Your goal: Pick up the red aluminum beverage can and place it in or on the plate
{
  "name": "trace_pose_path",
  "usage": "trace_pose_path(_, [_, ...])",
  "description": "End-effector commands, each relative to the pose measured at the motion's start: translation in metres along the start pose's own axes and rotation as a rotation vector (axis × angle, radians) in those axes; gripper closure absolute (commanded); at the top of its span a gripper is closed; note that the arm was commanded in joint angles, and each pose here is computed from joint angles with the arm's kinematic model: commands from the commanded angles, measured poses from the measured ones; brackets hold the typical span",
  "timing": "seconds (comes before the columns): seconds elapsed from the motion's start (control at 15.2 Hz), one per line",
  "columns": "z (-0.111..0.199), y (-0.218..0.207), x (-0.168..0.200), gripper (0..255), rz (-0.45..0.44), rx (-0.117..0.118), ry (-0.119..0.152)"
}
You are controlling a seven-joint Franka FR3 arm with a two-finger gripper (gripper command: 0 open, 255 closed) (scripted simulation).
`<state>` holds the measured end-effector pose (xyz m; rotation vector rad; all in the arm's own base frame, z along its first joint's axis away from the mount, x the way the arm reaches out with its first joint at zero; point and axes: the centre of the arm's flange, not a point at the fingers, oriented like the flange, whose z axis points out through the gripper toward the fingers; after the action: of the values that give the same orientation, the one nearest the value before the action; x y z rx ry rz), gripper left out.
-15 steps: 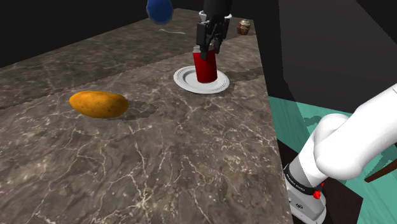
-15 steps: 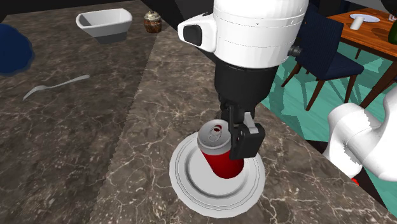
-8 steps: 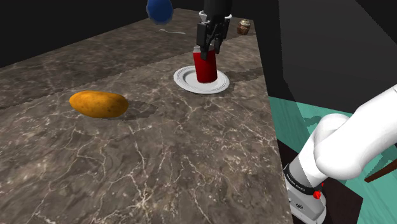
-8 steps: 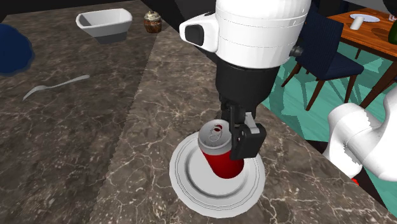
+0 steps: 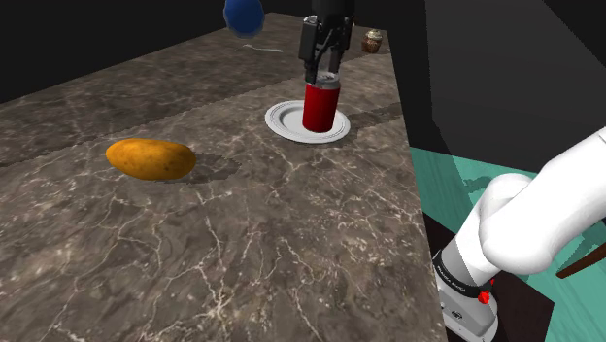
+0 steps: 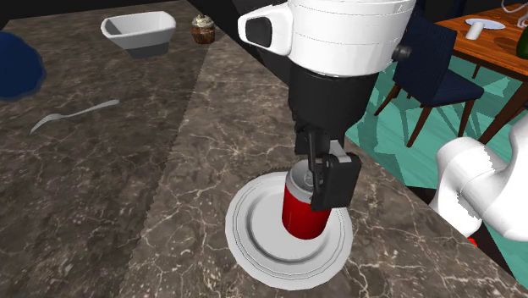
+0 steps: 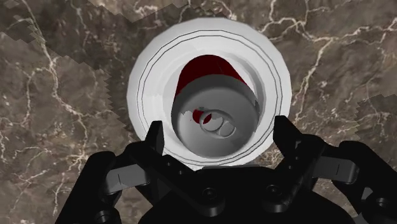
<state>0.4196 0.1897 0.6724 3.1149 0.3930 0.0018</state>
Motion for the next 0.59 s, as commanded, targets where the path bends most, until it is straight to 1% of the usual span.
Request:
trace_pose_path(0.0, [-0.024,0.0,0.001,0,0.0,0.0,-0.001])
trace_pose_path(0.07, [-0.034,0.0,0.001,0,0.0,0.0,-0.001])
trace_pose_path(0.53, [-0.034,0.0,0.001,0,0.0,0.0,-0.001])
